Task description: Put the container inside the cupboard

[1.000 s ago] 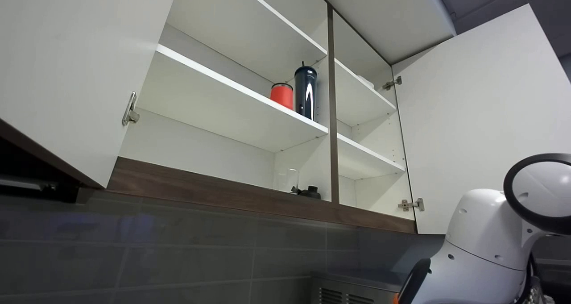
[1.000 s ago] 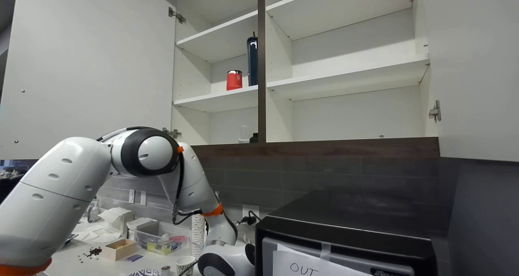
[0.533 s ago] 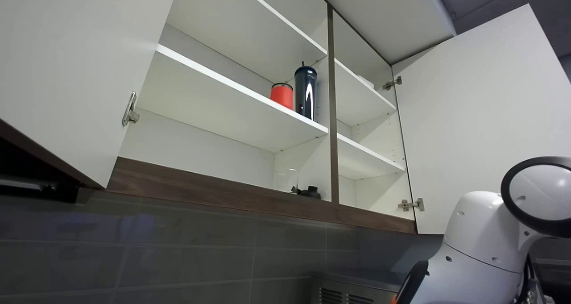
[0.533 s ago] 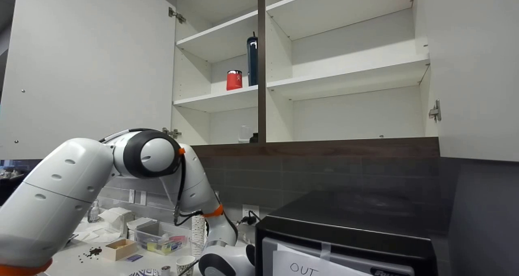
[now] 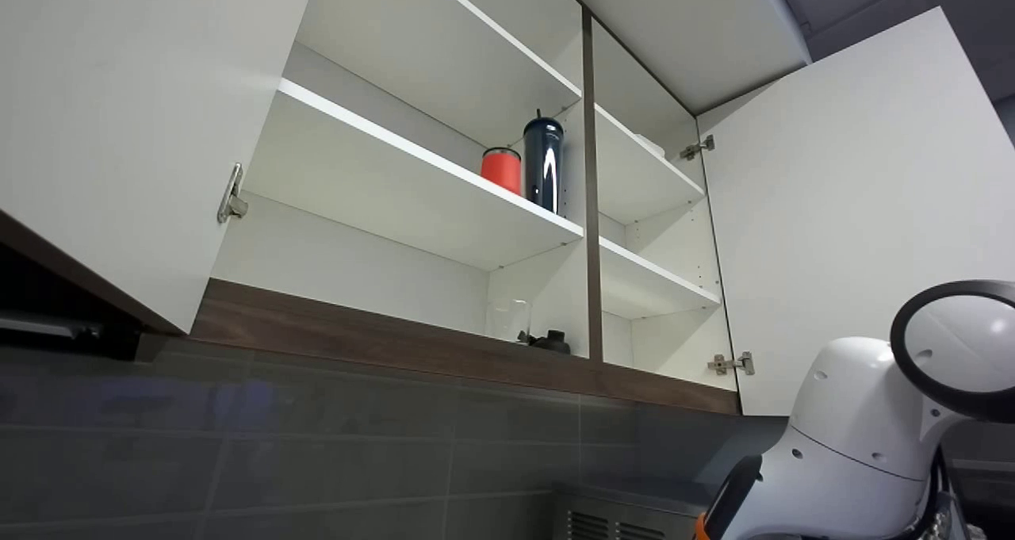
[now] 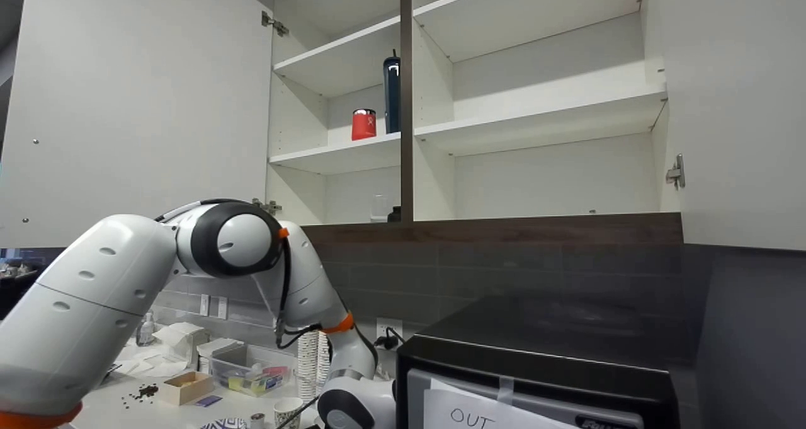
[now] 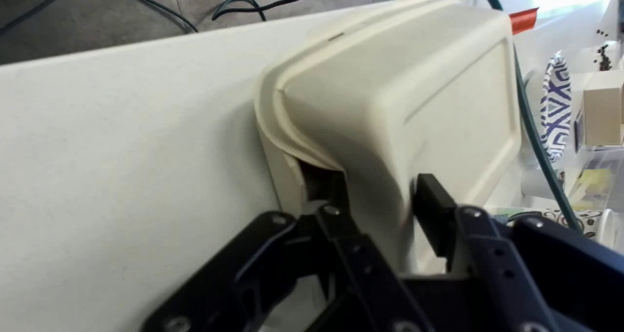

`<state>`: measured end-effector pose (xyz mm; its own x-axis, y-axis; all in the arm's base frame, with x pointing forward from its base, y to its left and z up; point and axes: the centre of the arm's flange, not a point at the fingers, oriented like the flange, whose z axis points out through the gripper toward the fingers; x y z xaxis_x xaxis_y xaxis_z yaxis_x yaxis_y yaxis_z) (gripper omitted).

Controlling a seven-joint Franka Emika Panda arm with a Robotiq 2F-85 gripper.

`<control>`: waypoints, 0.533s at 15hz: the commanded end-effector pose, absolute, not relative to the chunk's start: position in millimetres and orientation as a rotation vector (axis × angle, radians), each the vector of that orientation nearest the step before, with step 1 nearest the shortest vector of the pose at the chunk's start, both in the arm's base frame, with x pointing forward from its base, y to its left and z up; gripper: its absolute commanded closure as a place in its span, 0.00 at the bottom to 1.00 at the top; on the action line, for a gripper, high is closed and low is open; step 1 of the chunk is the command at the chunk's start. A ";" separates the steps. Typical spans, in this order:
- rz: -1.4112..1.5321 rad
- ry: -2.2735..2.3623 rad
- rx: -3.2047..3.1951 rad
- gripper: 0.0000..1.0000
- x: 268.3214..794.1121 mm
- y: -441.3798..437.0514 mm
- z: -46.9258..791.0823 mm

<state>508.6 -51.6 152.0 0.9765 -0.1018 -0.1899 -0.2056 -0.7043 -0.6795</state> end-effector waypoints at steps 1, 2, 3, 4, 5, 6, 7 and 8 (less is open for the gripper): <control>0.233 0.203 -2.318 0.86 509.3 -58.8 151.2; 0.240 0.201 -2.312 0.89 508.6 -59.7 152.6; 0.246 0.198 -2.306 0.95 508.0 -60.5 153.8; 0.252 0.195 -2.299 1.00 506.8 -61.2 154.9; 0.258 0.192 -2.291 1.00 506.0 -61.9 155.4; 0.262 0.192 -2.289 0.96 505.1 -62.1 156.5; 0.264 0.195 -2.288 0.97 504.5 -63.3 157.0; 0.267 0.197 -2.284 0.99 504.1 -64.2 157.3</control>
